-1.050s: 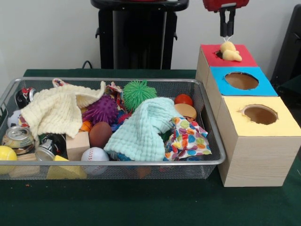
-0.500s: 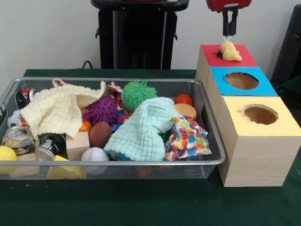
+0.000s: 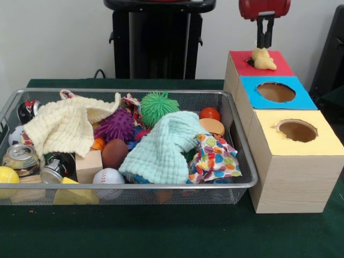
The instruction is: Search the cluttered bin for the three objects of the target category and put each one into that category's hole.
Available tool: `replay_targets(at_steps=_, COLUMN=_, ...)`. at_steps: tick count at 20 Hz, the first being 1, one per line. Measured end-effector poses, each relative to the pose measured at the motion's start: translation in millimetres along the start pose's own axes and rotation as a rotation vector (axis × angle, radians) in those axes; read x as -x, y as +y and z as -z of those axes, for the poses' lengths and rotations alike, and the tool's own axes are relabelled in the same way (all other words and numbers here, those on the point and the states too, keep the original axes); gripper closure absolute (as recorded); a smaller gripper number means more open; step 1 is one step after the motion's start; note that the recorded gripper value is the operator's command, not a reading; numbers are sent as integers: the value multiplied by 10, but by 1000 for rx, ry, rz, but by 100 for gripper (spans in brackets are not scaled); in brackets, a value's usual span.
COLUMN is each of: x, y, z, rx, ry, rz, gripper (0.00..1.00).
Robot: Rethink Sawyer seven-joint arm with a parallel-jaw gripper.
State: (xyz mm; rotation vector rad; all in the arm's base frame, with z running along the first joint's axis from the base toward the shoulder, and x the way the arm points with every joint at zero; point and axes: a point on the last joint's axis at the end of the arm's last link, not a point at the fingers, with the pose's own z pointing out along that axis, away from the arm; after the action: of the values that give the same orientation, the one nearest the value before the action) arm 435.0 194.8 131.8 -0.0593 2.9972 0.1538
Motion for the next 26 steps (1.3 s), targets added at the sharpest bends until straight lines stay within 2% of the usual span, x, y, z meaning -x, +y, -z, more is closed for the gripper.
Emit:
replay_targets(at_steps=5, x=-71, y=-32, z=-176, rx=-10, ry=8, rz=-37, gripper=100)
replay_targets(at_steps=11, x=-149, y=-92, z=-368, rx=-27, ry=8, rz=-60, gripper=100)
replay_targets(at_steps=18, x=-196, y=-106, z=-538, rx=-42, ry=-14, rz=-56, gripper=100)
replay_targets(at_steps=26, x=-281, y=-93, z=-774, rx=-51, ry=-11, rz=-53, gripper=100)
